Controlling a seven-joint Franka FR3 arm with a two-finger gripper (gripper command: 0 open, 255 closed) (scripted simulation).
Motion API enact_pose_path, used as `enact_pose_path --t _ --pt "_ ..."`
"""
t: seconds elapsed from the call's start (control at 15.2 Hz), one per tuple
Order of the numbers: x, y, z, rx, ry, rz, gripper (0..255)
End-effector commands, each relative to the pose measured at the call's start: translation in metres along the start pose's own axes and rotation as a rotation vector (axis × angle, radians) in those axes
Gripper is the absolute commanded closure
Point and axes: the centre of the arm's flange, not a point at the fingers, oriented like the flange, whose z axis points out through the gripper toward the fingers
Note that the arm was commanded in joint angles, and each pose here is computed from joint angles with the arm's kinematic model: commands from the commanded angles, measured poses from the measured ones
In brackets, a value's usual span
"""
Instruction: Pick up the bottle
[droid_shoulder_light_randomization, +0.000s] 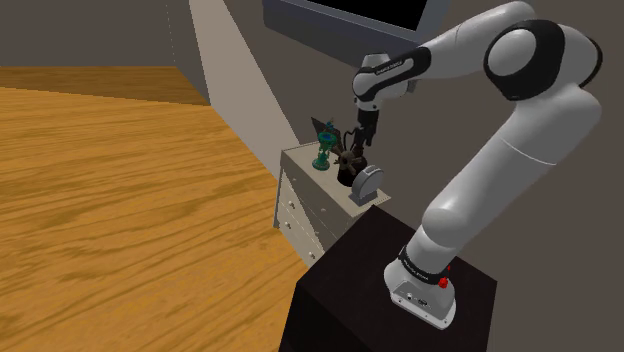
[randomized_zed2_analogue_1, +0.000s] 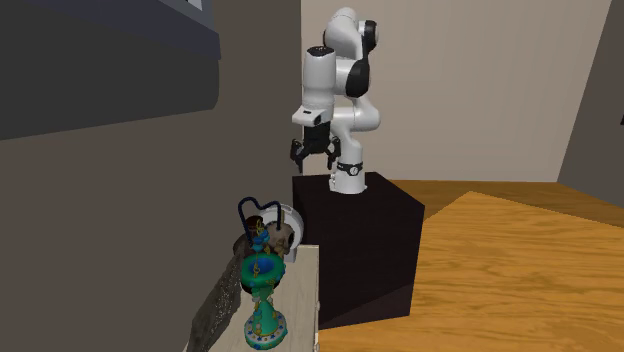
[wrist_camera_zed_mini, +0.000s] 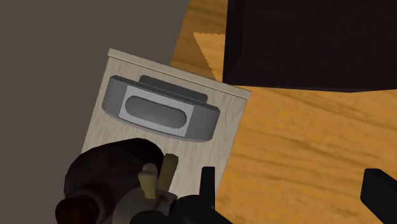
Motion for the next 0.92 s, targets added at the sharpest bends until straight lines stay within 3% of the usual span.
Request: enact_pose_path --t 0.0,0.59,0.86 --pt "0.009 0.022 0.012 0.003 -0.005 0.0 0" --pt "0.047 0.12 0.074 0.022 -0.026 0.006 0" --pt "0.05 0.122 0.09 0.023 -0.027 0.006 0"
